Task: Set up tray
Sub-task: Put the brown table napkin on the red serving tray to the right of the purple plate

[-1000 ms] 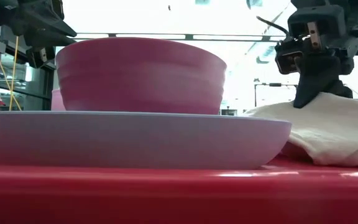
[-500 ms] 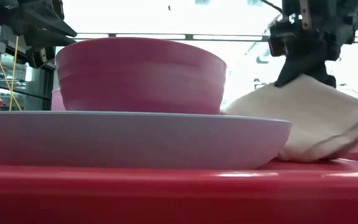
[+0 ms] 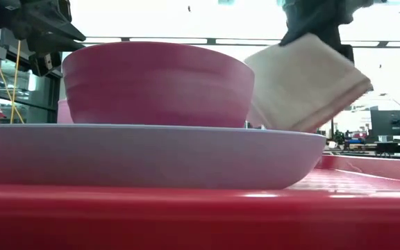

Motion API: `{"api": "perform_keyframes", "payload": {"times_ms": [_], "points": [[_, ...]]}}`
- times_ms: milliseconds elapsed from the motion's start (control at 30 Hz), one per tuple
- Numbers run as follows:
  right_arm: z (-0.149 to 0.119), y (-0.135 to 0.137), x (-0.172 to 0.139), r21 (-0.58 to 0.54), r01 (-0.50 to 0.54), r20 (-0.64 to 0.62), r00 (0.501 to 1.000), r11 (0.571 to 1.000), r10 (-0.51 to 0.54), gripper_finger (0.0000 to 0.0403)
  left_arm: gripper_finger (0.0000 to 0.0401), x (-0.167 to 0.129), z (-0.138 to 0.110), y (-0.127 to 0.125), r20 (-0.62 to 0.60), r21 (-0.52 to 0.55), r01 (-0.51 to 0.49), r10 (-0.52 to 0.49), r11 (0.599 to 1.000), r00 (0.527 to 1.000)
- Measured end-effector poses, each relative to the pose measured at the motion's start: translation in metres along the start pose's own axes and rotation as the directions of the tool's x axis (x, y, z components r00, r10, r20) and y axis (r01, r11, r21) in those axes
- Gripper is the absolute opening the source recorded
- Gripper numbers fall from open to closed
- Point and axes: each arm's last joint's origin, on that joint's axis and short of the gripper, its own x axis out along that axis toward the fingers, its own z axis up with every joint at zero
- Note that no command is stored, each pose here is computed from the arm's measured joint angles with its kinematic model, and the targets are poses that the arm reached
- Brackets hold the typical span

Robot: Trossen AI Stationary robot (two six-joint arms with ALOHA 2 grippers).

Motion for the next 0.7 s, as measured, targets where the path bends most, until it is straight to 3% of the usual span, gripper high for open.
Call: {"api": "perform_keyframes", "payload": {"times_ms": [167,433,700], "points": [[-0.007,0.009,-0.003,0.105,-0.029,-0.022,0.999,0.994,0.031,0.0000,0.0111,0.000,0.000,0.000,-0.001,0.002,0.000,0.000,1.000,1.000],[-0.042,0.024,-0.007,0.236,-0.037,-0.063,0.997,0.971,0.053,0.0000,0.0111,0.000,0.000,0.000,-0.011,0.011,0.011,-0.011,1.000,1.000],[-0.075,0.036,0.009,0.300,-0.052,-0.132,0.987,0.953,0.096,0.0000,0.0111,0.000,0.000,0.000,-0.012,0.013,0.011,-0.011,1.000,1.000]]}}
